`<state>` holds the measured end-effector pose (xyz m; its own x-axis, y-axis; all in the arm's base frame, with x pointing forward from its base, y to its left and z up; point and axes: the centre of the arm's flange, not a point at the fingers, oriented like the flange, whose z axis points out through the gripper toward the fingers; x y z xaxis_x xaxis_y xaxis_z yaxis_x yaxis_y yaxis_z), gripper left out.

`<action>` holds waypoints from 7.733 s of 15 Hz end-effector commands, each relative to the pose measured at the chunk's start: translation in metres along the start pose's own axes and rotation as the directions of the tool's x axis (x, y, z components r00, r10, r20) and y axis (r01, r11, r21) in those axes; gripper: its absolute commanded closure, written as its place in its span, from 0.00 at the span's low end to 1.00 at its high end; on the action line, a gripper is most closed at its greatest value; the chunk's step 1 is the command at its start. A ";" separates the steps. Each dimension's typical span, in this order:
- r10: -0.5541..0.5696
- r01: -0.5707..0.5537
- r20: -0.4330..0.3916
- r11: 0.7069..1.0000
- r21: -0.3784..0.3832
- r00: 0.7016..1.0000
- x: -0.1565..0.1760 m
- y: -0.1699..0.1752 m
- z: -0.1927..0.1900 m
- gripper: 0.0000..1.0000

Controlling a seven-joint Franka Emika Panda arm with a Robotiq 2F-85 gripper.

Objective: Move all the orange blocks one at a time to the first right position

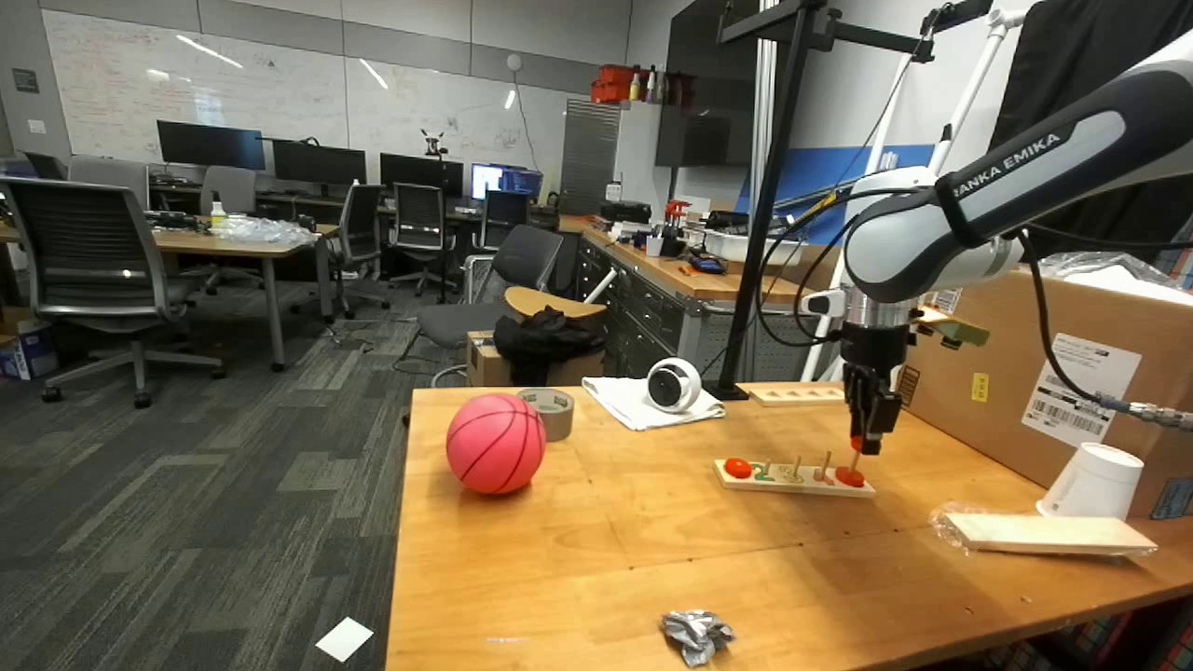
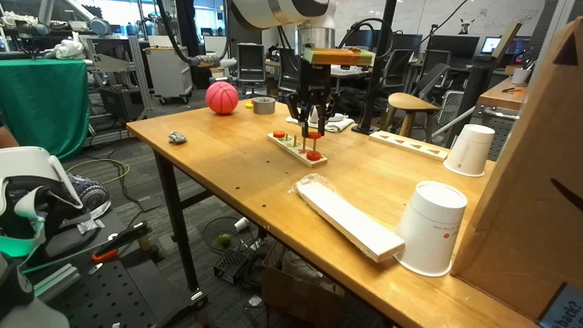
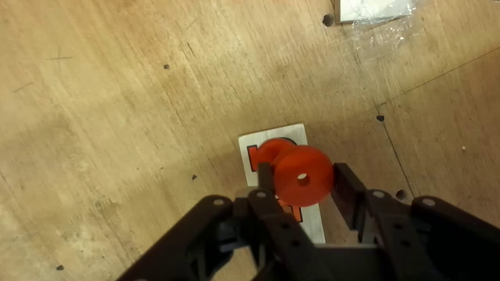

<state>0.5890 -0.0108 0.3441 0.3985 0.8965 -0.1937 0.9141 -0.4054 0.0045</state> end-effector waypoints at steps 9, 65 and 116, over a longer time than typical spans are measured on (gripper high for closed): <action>0.010 -0.013 -0.070 0.999 -0.042 0.997 -0.004 0.001 0.009 0.80; -0.301 0.301 -0.228 0.953 -0.034 0.926 0.140 -0.002 0.019 0.25; 0.016 -0.023 -0.130 0.998 -0.051 0.991 -0.023 0.001 0.005 0.83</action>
<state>0.5808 -0.0269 0.3423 0.4445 0.8925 -0.0768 0.8958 -0.4431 0.0342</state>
